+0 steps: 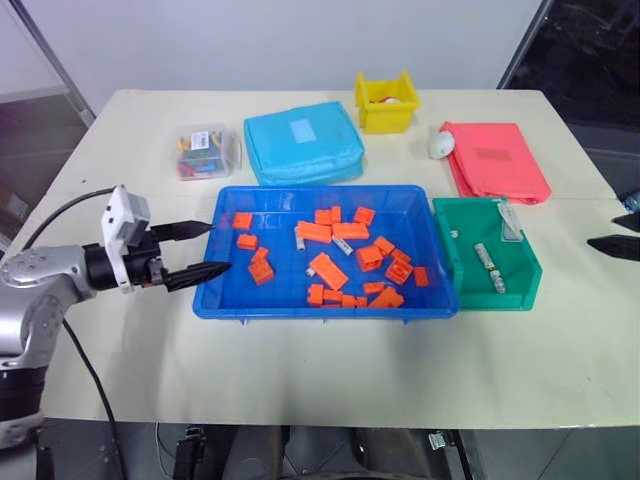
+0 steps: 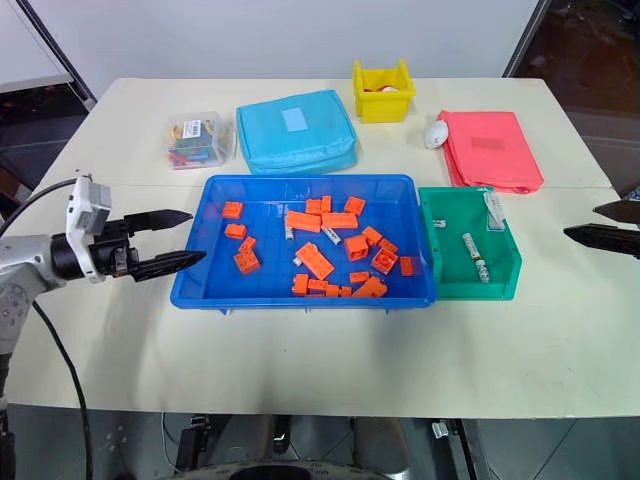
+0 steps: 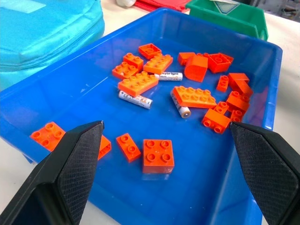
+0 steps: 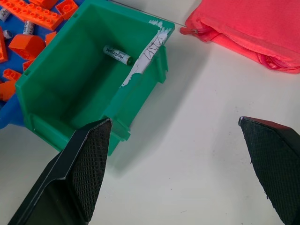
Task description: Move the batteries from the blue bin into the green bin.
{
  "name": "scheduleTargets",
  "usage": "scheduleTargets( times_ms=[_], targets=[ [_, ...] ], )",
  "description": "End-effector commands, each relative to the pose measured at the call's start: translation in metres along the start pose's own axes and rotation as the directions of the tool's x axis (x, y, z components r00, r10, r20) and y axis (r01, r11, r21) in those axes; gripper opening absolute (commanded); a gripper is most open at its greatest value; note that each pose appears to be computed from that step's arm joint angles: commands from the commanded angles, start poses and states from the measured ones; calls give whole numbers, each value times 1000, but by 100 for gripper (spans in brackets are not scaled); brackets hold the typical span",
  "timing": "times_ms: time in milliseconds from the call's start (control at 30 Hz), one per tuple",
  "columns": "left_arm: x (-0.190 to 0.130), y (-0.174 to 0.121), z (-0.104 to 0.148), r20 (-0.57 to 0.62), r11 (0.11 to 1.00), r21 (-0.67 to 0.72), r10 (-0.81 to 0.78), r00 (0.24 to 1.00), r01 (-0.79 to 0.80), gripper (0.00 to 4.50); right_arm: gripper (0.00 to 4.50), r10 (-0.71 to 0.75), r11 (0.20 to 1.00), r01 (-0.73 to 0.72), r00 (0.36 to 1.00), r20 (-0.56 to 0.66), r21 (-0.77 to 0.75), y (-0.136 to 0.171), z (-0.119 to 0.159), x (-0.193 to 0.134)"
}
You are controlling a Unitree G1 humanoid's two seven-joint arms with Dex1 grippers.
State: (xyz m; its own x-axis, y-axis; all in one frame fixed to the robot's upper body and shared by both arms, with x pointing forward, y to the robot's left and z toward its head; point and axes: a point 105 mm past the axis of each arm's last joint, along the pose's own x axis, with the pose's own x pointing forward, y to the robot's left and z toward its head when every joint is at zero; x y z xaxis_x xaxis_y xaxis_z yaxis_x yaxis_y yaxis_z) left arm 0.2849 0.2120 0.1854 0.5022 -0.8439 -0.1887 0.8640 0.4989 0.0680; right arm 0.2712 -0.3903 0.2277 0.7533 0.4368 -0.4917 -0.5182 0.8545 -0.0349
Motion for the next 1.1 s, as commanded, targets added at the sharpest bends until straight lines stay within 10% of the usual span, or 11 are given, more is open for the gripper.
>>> scheduleTargets(
  times_ms=[33, 1100],
  targets=[
    [-2, 1, 9, 5, 999, 41, 2, 1000, -2, 450, 446, -30, 999, 32, 999, 42, -35, -2, 13, -11],
    [-5, 8, 14, 18, 997, 71, 40, 999, -41, 450, 446, -53, 995, 58, 997, 63, -78, -4, 23, 4]
  ],
)
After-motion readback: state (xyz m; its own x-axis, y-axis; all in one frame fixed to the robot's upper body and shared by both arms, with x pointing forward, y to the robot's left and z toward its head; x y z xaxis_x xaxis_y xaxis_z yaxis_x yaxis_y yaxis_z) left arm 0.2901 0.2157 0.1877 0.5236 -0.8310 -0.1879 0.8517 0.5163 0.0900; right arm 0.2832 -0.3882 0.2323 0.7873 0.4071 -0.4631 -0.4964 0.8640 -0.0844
